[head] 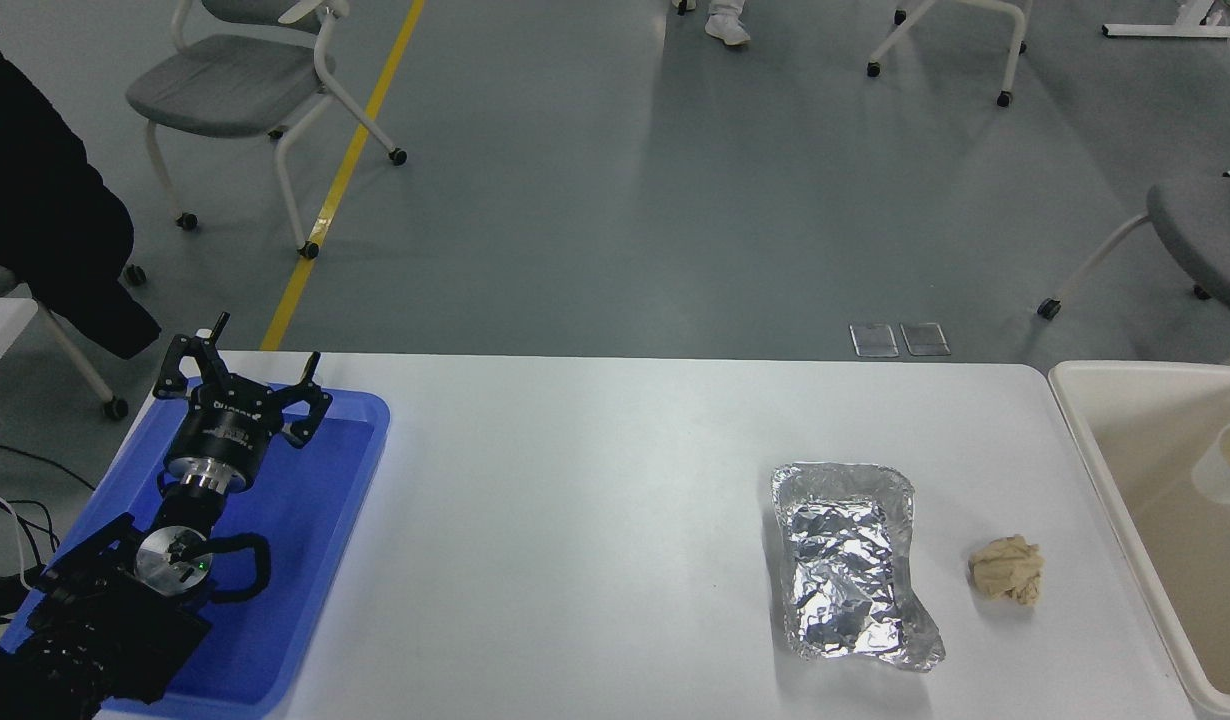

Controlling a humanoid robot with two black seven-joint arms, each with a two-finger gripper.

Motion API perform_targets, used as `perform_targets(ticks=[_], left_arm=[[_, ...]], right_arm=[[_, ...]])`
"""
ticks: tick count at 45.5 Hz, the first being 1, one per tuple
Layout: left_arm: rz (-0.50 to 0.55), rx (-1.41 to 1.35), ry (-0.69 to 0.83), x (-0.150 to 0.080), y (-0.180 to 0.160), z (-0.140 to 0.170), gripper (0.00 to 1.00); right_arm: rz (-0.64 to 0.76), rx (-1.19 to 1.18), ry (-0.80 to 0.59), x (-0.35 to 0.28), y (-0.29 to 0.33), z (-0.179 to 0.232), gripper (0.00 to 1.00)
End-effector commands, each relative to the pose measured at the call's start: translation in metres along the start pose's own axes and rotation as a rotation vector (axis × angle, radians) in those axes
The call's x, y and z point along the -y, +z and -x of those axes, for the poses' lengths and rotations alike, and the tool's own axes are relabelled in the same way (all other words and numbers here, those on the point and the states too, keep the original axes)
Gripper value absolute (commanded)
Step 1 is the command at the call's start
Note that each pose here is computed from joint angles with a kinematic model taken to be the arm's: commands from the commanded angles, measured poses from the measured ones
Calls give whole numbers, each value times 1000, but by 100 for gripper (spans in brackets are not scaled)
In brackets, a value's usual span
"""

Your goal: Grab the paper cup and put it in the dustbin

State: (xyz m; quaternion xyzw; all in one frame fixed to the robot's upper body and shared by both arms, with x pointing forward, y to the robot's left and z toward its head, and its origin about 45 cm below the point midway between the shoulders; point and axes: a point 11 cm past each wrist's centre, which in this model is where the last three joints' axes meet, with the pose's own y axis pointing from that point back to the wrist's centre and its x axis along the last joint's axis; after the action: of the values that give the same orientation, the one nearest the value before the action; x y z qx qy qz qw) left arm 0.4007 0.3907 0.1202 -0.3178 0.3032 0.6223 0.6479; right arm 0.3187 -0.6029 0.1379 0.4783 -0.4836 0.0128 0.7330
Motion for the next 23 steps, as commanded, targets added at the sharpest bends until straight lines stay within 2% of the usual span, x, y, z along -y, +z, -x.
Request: perform_targets(ticks=[1,5,6,7,8,9,23], left_arm=[[0,0,0,0,0,0,100],[0,0,0,0,0,0,100],[0,0,0,0,0,0,100],[0,0,0,0,0,0,100],[0,0,0,0,0,0,100],[0,0,0,0,0,0,100],[1,0,-1,1,0,1,100]], right_arm=[[15,64,-7,7,0,24,0],[13,77,-8,7,1,24,0],[15,78,-5,7,1,23,6],[13,79,-5,7,1,23,36],[12,82,-4,7,1,22,74],[12,85,-7,7,1,23,100],[2,90,-3,5,-2,15,100]])
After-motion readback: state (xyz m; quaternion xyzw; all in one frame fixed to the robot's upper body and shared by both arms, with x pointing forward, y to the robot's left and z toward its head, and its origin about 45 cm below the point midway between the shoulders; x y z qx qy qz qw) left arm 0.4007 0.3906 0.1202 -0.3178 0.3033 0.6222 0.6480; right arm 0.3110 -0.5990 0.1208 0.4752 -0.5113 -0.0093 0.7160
